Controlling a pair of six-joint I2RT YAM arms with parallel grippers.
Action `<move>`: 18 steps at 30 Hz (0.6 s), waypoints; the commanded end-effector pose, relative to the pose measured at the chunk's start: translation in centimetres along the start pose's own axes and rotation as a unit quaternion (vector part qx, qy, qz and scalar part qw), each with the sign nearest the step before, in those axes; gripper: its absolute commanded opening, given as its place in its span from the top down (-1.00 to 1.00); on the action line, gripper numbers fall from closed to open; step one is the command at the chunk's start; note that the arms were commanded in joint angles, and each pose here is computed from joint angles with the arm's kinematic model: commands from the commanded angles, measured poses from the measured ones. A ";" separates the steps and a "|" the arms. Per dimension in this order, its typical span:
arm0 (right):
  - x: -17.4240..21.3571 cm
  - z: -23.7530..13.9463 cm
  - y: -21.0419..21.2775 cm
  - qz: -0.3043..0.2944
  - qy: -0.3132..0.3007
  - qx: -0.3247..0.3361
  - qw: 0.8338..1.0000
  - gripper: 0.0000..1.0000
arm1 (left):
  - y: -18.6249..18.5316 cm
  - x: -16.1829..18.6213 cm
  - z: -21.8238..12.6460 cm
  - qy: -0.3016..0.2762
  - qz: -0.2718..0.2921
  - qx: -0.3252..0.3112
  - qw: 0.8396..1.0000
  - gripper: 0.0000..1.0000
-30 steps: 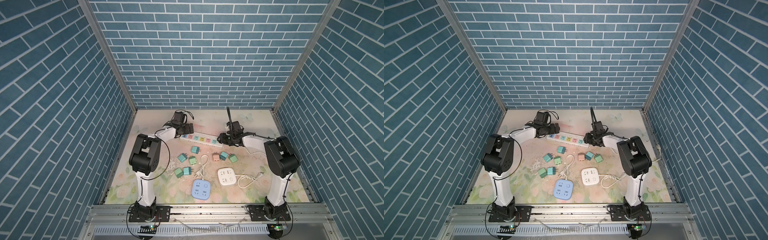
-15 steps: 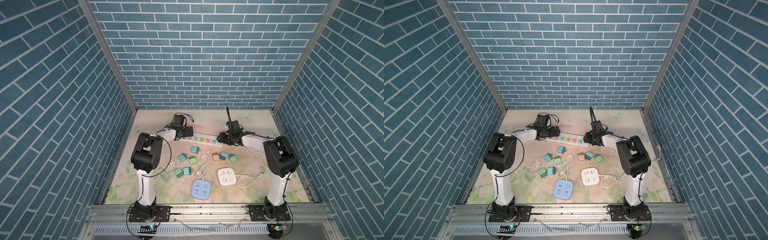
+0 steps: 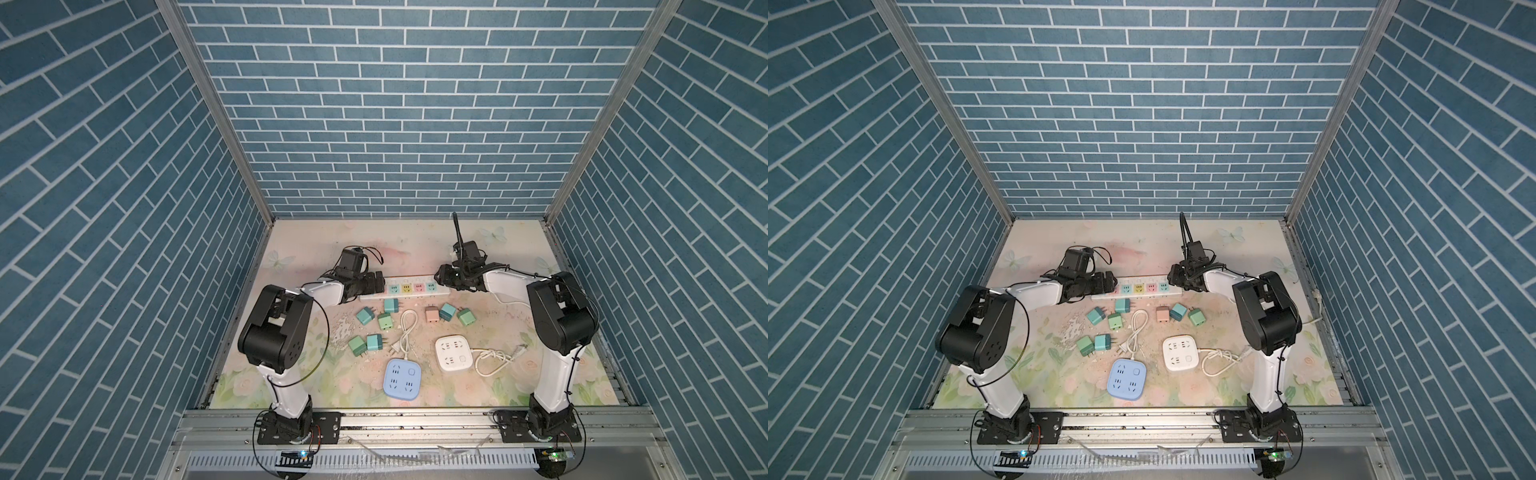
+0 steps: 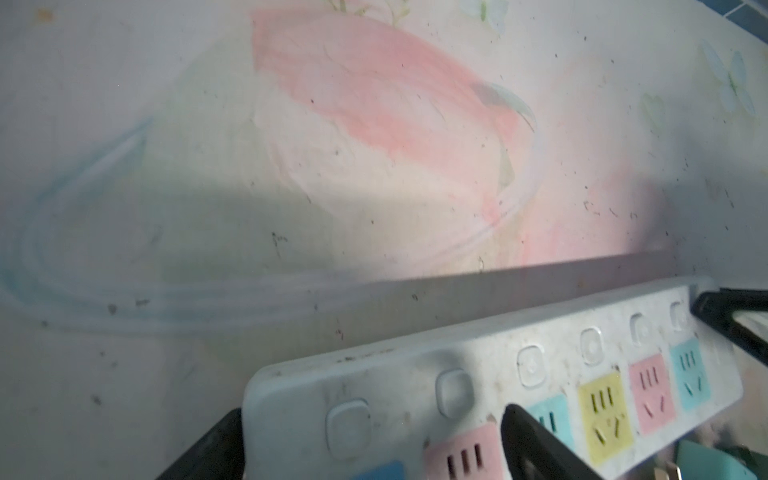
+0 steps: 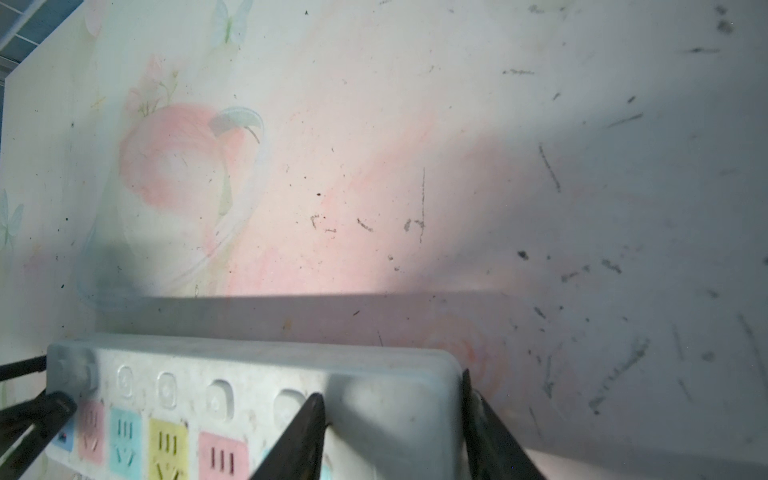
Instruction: Insert the plug
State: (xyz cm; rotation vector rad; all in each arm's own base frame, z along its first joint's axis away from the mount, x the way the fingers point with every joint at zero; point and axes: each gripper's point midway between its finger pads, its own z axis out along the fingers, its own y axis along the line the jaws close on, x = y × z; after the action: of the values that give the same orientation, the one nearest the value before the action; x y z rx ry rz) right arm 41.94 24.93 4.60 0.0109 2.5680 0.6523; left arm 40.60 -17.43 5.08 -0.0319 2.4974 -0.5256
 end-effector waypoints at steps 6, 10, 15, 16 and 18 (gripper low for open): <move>-0.4 -1.6 2.0 -0.018 0.002 -0.013 1.000 -0.12 | -2.2 -1.3 -2.4 -0.027 0.020 0.009 0.999 -0.96; -1.2 -4.0 2.2 -0.029 -0.019 -0.001 0.999 -0.23 | -2.1 -2.0 -3.9 -0.038 0.036 -0.004 0.999 -0.99; -0.8 -7.3 1.5 -0.034 -0.044 0.016 0.998 -0.34 | -1.9 -2.7 -7.4 -0.068 0.053 -0.023 0.996 -0.99; -0.6 -8.0 1.4 -0.035 -0.051 0.018 0.998 -0.37 | -1.7 -2.7 -8.2 -0.075 0.054 -0.026 0.995 -0.99; -0.2 -9.6 0.5 -0.034 -0.063 0.038 0.997 -0.37 | -1.4 -2.4 -10.0 -0.086 0.055 -0.035 0.994 -0.99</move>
State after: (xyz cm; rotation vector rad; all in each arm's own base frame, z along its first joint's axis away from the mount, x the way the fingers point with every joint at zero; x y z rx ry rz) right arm 39.12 23.05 12.40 -0.0209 2.4443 0.6200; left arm 38.89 -16.37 14.61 0.0239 2.3075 -0.4610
